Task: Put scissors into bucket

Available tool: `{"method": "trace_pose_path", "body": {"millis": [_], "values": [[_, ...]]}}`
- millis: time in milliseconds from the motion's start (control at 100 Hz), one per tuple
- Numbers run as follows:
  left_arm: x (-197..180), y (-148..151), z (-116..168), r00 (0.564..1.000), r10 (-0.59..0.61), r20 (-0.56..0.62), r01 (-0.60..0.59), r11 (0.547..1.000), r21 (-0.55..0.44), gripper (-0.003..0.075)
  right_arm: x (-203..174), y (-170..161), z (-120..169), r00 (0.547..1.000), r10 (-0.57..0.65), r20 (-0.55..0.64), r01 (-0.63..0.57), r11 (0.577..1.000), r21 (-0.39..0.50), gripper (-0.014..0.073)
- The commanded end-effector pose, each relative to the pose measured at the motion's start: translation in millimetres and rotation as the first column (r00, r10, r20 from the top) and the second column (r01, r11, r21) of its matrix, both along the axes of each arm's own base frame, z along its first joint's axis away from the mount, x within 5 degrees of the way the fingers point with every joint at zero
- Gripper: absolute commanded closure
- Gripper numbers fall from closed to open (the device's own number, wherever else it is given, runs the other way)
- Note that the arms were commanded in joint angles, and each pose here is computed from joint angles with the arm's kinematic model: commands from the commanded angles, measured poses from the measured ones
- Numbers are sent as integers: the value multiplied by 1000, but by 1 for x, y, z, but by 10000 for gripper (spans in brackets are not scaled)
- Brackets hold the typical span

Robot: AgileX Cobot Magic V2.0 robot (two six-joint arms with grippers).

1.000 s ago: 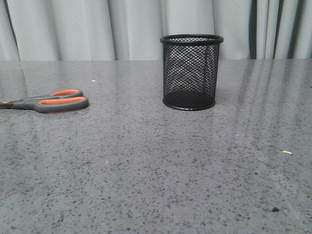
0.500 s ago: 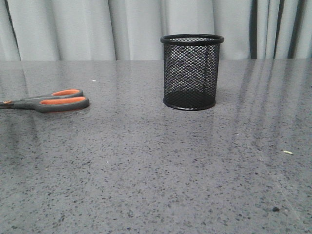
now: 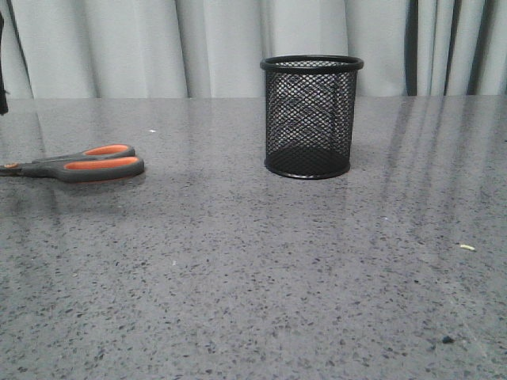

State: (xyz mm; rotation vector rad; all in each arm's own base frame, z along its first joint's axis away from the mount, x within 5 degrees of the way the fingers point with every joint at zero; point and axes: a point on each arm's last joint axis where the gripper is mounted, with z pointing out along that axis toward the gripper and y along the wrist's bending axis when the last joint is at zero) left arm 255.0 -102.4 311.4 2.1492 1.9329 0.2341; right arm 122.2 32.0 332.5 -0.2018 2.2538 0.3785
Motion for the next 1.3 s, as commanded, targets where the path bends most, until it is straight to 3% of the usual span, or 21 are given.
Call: {"method": "trace_pose_path", "body": {"millis": [0, 230, 510, 720, 1290], "values": [[2, -2, 12, 999, -21, 49, 22, 1000, -22, 373, 4, 0, 15, 996, -13, 87, 11, 1000, 19, 190], [21, -5, 5, 998, 13, 57, -9, 997, -79, 370, 4, 0, 15, 996, -13, 88, 12, 1000, 19, 190], [50, -1, 1, 995, 92, -26, -95, 984, -149, 349, 4, 0, 15, 996, -13, 89, 11, 1000, 18, 190], [60, 1, -15, 987, 103, -125, -120, 983, -136, 349, 4, 0, 15, 996, -13, 89, 11, 1000, 18, 190], [81, 8, -21, 978, 134, -162, -160, 973, -165, 349, 4, 0, 15, 996, -12, 87, 10, 1000, 18, 190]]}}
